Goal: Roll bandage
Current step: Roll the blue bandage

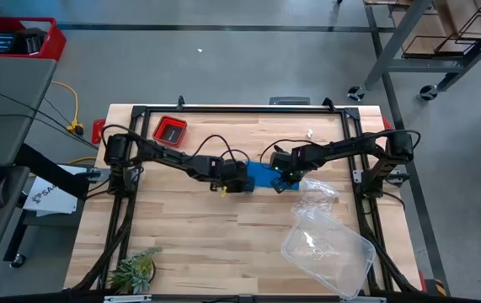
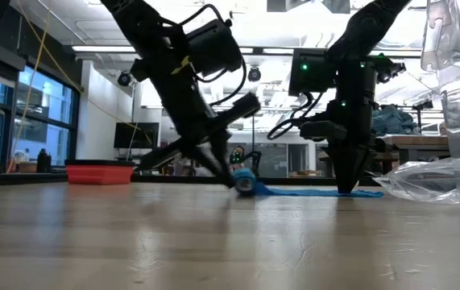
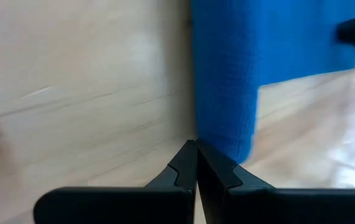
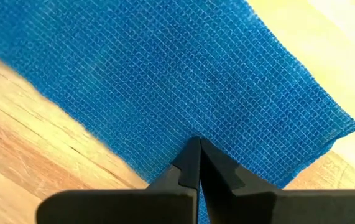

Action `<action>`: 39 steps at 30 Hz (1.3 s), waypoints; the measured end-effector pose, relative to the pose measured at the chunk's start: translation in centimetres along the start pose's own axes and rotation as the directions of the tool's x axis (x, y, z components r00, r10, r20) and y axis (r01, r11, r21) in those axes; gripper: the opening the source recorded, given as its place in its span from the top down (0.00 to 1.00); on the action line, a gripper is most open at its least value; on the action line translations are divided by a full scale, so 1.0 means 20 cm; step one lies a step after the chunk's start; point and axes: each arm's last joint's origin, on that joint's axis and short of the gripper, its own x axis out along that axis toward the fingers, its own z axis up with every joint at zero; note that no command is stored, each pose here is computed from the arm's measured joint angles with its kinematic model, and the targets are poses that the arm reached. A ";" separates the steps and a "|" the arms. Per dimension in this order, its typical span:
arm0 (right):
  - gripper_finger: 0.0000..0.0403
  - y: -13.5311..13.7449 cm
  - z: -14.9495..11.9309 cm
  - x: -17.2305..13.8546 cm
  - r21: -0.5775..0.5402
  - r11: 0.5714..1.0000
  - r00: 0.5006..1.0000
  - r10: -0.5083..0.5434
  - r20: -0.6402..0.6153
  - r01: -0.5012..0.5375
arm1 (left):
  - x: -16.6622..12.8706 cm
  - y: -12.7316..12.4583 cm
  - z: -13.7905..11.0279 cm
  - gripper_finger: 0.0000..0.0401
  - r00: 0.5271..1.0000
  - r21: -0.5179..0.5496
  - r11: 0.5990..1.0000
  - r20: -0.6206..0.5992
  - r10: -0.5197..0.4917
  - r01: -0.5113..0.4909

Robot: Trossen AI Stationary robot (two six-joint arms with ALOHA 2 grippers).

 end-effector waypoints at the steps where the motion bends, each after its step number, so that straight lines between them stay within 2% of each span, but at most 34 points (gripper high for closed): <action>1: 1.00 0.00 0.00 0.00 0.000 1.000 1.000 0.001 0.000 -0.001 | 0.00 -0.02 0.01 1.00 1.000 -0.001 1.000 0.003 -0.020 0.020; 11: 1.00 0.01 -0.01 0.00 0.000 1.000 1.000 0.009 -0.012 -0.009 | -0.05 -0.16 0.10 1.00 0.991 0.029 0.993 0.077 -0.113 0.112; 15: 1.00 0.02 -0.04 -0.03 0.003 1.000 0.999 0.021 -0.030 -0.021 | -0.03 -0.16 0.14 1.00 0.991 0.031 0.994 0.081 -0.106 0.104; 23: 1.00 0.01 -0.09 -0.09 0.011 1.000 0.999 -0.015 -0.039 0.015 | -0.09 -0.18 0.23 1.00 0.982 0.042 0.990 0.131 -0.137 0.133; 27: 1.00 0.02 -0.09 -0.09 0.019 1.000 0.999 0.010 -0.037 -0.009 | -0.10 -0.17 0.22 1.00 0.987 0.072 0.991 0.111 -0.118 0.111; 30: 1.00 0.02 -0.09 -0.12 0.023 0.999 0.999 0.028 -0.036 -0.027 | -0.10 -0.14 0.20 1.00 0.994 0.100 0.994 0.089 -0.056 0.047; 34: 1.00 -0.01 -0.12 -0.19 0.075 0.997 0.999 -0.034 0.035 0.032 | -0.10 -0.10 0.18 1.00 0.997 0.116 0.992 0.074 0.034 -0.043; 39: 1.00 -0.04 -0.14 -0.29 0.090 0.996 0.997 -0.017 0.074 0.010 | -0.05 -0.07 0.18 1.00 0.995 0.131 0.988 0.067 0.071 -0.079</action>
